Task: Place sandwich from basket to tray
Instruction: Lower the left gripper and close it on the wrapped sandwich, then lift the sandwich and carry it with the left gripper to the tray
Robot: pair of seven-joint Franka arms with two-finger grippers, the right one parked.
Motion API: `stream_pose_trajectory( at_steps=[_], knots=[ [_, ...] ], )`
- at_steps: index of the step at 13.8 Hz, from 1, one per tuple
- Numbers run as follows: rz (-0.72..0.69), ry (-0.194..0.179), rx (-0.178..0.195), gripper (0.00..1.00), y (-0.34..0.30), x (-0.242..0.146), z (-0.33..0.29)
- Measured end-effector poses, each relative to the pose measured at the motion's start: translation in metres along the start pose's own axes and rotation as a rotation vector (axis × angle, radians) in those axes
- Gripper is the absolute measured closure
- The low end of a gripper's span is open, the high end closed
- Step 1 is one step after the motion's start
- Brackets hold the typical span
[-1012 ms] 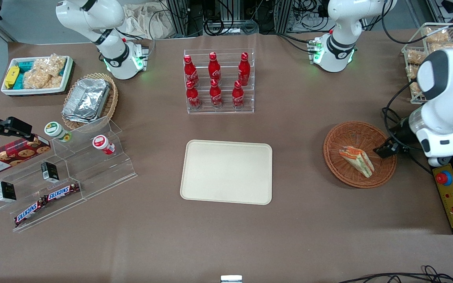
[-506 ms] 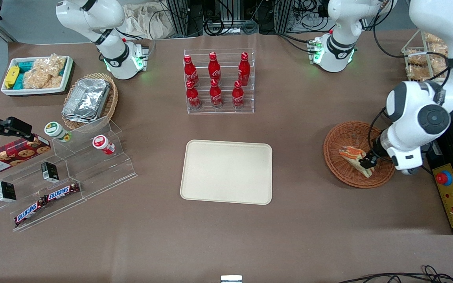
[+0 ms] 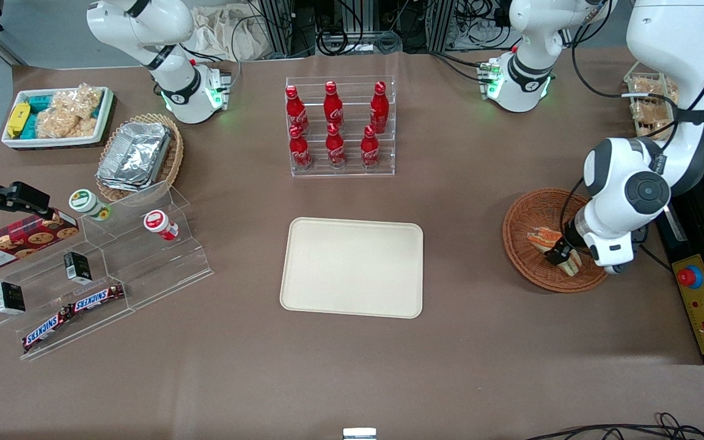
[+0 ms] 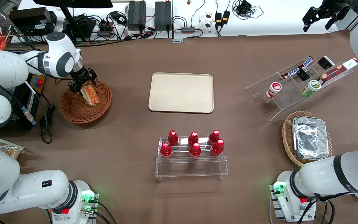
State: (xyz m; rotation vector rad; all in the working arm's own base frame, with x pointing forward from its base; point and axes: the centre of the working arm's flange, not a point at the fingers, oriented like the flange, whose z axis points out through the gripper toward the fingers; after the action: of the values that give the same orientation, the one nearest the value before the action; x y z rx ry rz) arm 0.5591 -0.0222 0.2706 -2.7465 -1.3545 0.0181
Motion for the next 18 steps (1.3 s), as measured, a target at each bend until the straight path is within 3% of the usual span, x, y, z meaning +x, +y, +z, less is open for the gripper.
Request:
stream_pose_trajectory(
  at_steps=[3,6,7,10,12,16,18],
  knots=[
    [0.037,0.020,0.024,0.00,-0.001,0.001,0.013],
    [0.043,0.028,0.001,0.04,0.002,0.003,0.027],
    [0.043,0.027,-0.001,0.11,0.002,0.004,0.030],
    [0.040,0.034,-0.009,0.47,0.004,0.007,0.026],
    [0.037,0.039,-0.002,0.63,0.007,0.012,0.016],
    [0.029,0.029,0.083,0.77,0.021,0.032,-0.046],
    [0.094,-0.007,0.096,0.81,0.035,0.026,-0.087]
  ],
)
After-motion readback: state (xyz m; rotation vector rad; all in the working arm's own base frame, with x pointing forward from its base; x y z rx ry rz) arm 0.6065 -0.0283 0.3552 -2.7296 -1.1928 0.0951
